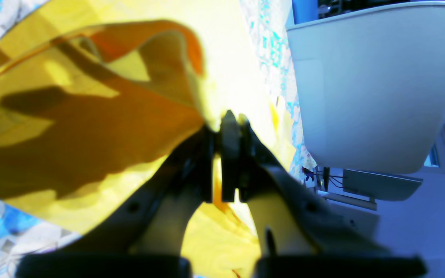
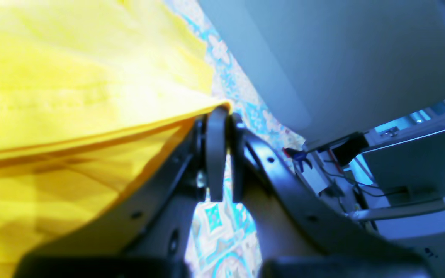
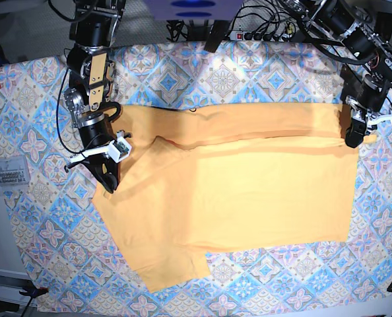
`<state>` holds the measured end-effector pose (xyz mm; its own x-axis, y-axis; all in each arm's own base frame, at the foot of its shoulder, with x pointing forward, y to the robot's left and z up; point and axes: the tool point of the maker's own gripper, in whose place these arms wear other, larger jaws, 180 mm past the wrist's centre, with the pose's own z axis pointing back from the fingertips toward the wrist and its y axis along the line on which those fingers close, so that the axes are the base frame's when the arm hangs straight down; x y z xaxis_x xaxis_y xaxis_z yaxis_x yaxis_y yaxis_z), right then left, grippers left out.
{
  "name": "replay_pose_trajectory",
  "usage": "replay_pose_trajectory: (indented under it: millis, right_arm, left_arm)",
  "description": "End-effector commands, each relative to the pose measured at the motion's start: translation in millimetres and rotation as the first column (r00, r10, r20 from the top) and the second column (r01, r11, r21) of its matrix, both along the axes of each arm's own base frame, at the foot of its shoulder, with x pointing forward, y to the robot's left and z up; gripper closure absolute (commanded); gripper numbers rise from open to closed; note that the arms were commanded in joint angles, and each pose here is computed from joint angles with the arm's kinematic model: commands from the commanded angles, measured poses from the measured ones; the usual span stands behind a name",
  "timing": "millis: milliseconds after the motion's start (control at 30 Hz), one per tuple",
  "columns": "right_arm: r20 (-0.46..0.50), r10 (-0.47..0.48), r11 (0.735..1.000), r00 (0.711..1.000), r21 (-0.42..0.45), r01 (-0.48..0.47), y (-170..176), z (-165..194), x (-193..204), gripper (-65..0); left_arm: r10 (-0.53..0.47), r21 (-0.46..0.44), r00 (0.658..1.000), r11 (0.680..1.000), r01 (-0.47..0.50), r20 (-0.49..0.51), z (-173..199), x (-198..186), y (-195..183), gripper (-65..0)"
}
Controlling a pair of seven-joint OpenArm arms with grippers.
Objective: Fold the T-shirt properly
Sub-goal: 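Lower both grippers onto the shirt's collar edge and release the fabric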
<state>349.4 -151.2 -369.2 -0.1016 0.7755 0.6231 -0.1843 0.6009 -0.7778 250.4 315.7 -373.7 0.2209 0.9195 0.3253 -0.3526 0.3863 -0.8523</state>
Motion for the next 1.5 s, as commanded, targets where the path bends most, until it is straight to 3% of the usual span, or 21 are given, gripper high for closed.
replay_pose_trajectory:
  millis: [0, 233, 400, 500, 600, 700, 867, 1233, 1467]
  right_arm:
    - [0.052, 0.005, 1.0, 0.999, 0.002, -0.006, 1, 14, 6, -0.2]
    - [-0.033, 0.047, 0.999, 0.998, 0.028, -0.046, 20, -17, -1, -0.2]
    - [-0.04, 0.044, 0.999, 0.998, 0.03, -0.042, 19, -20, -2, -1.2]
    - [-0.04, 0.042, 0.999, 0.998, 0.03, -0.041, 18, -20, -2, -8.2]
    - [-0.043, 0.042, 0.999, 0.998, 0.029, -0.041, 18, -21, -5, -17.6]
    - [-0.037, 0.043, 0.999, 0.998, 0.028, -0.042, 18, -20, -5, -22.6]
    - [-0.053, 0.039, 0.999, 0.998, 0.028, -0.038, 17, -25, -11, -23.7]
    - [-0.033, 0.042, 0.998, 0.999, 0.046, -0.041, 23, -17, -2, -23.7]
    - [-0.103, -0.078, 0.996, 0.992, 0.036, 0.082, 12, -26, 2, -23.4]
  left_arm:
    - [0.005, 0.037, 1.0, 0.999, -0.006, 0.029, 12, 5, 9, 0.0]
    - [0.026, 0.069, 1.0, 0.997, -0.027, 0.009, 8, 5, 14, 0.0]
    - [0.026, 0.059, 1.0, 0.998, -0.026, 0.006, 5, 5, 10, 0.0]
    - [0.023, 0.056, 1.0, 0.998, -0.023, 0.0, 3, 4, 9, -0.6]
    - [0.025, 0.055, 1.0, 0.998, -0.025, -0.003, 3, 2, 9, -8.1]
    - [0.059, 0.021, 0.998, 0.998, -0.058, -0.038, -3, -1, 12, -15.7]
    - [0.098, -0.035, 0.99, 0.994, -0.102, -0.097, -12, -7, 14, -23.1]
    - [0.101, -0.046, 0.994, 0.994, -0.103, -0.039, 2, 13, 14, -23.1]
    - [0.022, -0.028, 0.997, 0.999, -0.024, -0.078, -6, 20, -6, -23.1]
